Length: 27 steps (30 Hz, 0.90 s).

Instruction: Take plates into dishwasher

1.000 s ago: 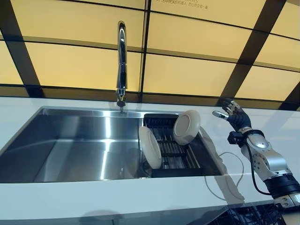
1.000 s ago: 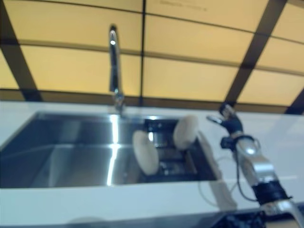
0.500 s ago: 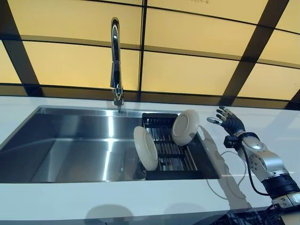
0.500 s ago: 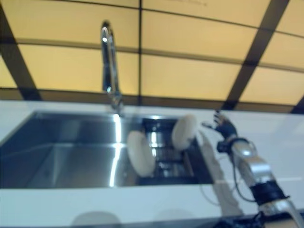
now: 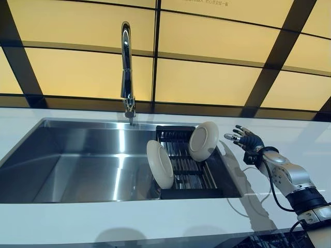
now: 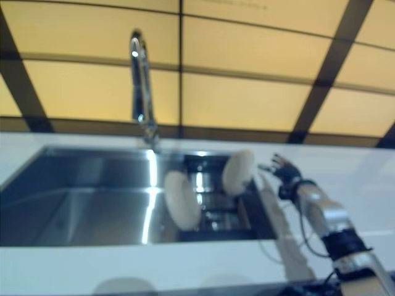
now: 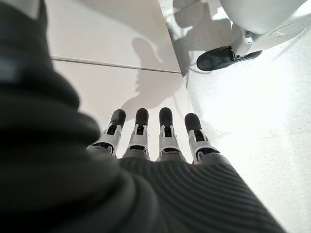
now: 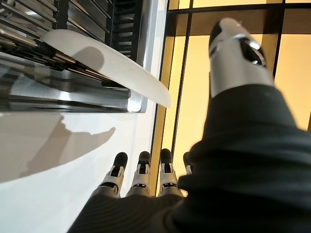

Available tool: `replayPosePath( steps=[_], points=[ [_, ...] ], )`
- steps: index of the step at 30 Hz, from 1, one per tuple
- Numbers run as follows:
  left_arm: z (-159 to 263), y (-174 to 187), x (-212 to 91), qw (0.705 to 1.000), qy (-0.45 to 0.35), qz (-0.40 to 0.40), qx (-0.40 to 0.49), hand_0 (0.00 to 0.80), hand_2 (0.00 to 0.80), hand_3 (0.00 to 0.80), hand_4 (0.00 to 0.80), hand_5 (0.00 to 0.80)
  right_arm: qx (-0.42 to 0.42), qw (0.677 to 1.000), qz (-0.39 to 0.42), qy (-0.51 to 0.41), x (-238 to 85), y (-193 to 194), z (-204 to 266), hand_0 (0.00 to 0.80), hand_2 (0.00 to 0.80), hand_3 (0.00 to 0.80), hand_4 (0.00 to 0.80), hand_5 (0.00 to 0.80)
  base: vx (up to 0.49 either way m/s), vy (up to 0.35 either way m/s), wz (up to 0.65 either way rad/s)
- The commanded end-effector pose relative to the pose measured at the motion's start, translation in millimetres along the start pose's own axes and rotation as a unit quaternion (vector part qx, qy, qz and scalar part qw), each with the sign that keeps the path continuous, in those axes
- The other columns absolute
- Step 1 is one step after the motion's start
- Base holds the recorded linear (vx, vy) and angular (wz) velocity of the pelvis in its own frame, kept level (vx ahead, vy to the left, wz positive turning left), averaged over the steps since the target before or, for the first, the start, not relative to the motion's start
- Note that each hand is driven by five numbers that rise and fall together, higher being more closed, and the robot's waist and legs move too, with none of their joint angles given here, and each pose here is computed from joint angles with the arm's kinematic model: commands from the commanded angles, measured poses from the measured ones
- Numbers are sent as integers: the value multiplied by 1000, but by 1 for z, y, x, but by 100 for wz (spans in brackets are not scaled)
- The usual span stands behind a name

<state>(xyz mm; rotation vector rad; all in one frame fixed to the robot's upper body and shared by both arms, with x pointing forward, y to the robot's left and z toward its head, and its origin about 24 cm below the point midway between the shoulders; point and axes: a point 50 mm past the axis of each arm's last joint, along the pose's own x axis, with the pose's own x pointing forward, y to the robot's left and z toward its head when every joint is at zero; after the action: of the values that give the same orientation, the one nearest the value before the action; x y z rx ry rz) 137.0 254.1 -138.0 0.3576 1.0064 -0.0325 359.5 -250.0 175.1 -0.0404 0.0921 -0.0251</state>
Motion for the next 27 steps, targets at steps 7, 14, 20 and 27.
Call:
replayPosePath(
  steps=[7, 14, 20, 27],
  points=[
    [10, 0, 4, 1000, -4, -2, 22, 0, 0, 0, 0, 0, 5, 998, -10, -54, 12, 9, 47, 0, 0, 0, 0, 0, 0, 0, 0],
    [6, -2, 3, 1000, 0, -4, 22, 0, 0, 0, 0, 0, 13, 998, -22, -50, 15, 6, 51, 0, 0, 0, 0, 0, 9, 1, 1],
    [3, -1, 2, 1000, 7, -2, 22, 0, 0, 0, 0, 0, 19, 999, -34, -38, 18, 2, 47, 0, 0, 0, 0, 0, 41, -9, 2],
    [1, -1, 2, 1000, 7, -3, 22, 0, 0, 0, 0, 0, 24, 998, -41, -27, 22, 2, 43, 0, 0, 0, 0, 0, 39, -21, 5]
  ],
)
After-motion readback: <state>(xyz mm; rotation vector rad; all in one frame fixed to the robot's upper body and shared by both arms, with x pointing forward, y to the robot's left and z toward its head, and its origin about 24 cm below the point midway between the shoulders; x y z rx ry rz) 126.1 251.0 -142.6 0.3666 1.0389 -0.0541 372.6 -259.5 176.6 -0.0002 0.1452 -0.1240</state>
